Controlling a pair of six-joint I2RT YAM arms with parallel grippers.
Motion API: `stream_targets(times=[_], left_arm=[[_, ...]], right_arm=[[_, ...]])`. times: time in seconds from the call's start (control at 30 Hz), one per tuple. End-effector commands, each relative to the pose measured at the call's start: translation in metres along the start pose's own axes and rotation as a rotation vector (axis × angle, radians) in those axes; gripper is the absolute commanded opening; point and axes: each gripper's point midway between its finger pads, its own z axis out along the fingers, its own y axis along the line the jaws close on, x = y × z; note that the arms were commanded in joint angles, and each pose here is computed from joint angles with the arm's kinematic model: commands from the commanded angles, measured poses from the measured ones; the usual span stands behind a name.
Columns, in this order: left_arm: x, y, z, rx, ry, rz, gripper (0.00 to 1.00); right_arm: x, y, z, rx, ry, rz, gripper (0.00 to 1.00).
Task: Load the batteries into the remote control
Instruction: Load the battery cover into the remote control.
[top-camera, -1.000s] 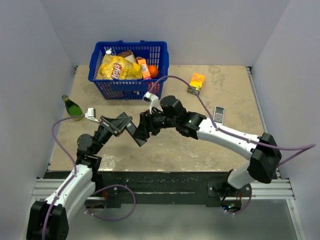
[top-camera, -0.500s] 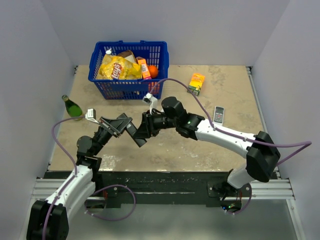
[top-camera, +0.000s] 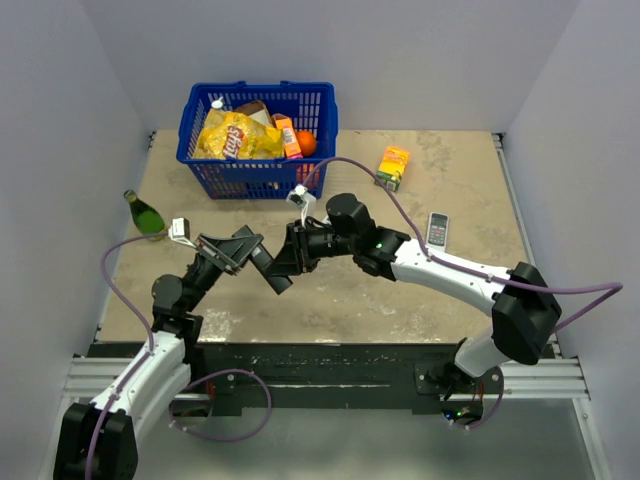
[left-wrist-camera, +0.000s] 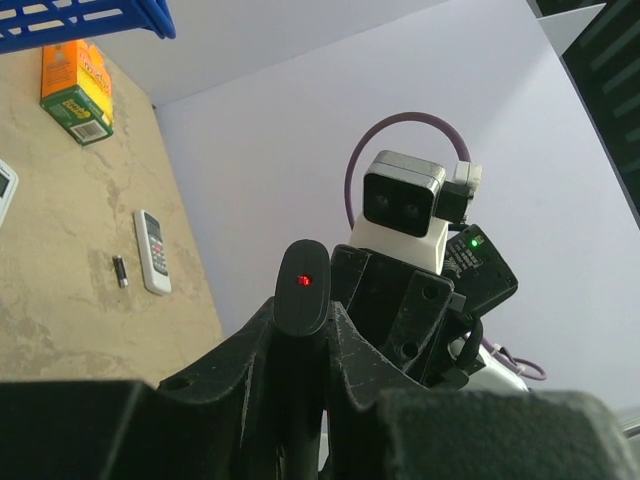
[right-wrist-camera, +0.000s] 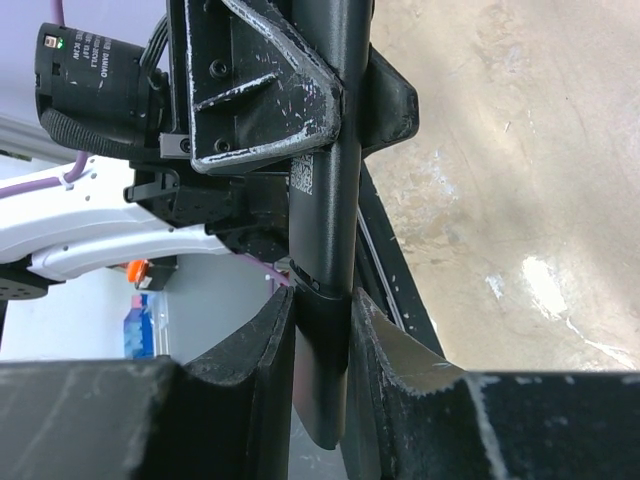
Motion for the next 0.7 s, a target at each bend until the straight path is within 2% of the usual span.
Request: stream_targets(times=[0.0, 0.67], left_arm=[[0.007, -0.046, -0.003, 0.15, 0.05, -0.006, 0.0], [0.04, -0.053, 0.002, 0.165, 0.157, -0.05, 0.0]], right_arm=[[-0.015, -0.016, 0.001, 0.057, -0.062, -0.026, 0.21], [-0.054, -0.007, 0.016, 0.019, -0.157, -0.053, 0.19]])
